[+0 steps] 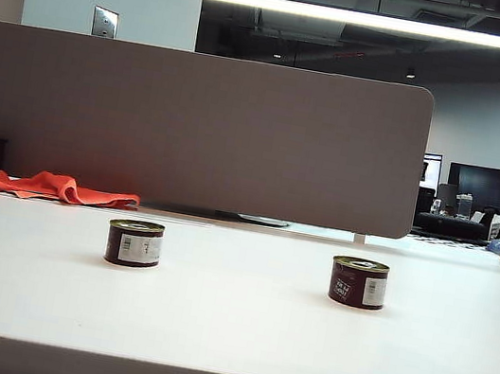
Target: Stack a can of tomatoes on the right onto the can of tomatoes on the left.
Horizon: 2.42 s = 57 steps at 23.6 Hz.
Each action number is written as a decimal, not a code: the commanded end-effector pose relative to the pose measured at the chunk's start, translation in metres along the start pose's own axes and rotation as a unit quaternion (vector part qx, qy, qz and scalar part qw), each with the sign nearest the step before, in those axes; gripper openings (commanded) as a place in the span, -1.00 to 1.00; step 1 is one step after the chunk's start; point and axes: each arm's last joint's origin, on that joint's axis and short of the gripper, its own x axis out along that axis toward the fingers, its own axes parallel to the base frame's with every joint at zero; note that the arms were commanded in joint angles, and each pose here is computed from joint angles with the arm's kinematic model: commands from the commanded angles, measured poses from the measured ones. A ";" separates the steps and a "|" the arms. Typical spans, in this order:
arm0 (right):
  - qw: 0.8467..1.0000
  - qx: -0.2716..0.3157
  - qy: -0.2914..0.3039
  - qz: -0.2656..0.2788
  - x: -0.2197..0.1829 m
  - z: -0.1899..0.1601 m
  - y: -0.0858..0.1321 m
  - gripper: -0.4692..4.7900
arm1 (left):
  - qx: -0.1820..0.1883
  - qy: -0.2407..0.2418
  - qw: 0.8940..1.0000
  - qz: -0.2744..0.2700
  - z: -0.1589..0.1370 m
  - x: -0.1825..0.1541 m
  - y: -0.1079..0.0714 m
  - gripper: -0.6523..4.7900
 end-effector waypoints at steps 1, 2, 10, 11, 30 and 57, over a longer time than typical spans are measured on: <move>1.000 -0.002 -0.013 -0.001 0.000 0.001 0.000 -0.84 | 0.002 -0.005 1.000 0.002 0.002 0.000 0.000 -0.78; 1.000 -0.002 -0.013 -0.001 0.000 0.001 0.000 -0.84 | 0.002 -0.005 1.000 0.002 0.002 0.000 0.000 -0.78; 1.000 0.008 -0.023 -0.001 -0.001 0.006 0.000 -0.85 | -0.032 -0.033 0.998 -0.030 0.030 -0.009 -0.002 -0.78; 0.999 0.012 -0.029 -0.002 -0.001 0.011 0.000 -0.85 | -0.036 -0.038 0.998 -0.036 0.043 -0.015 -0.003 -0.78; 0.995 0.017 -0.095 0.006 -0.032 0.161 0.007 -0.84 | 0.090 0.088 0.973 -0.192 0.185 -0.003 -0.022 -0.78; 0.906 -0.047 0.401 0.126 0.189 0.116 0.090 1.00 | 0.052 0.140 0.965 -0.217 0.187 0.026 -0.052 0.74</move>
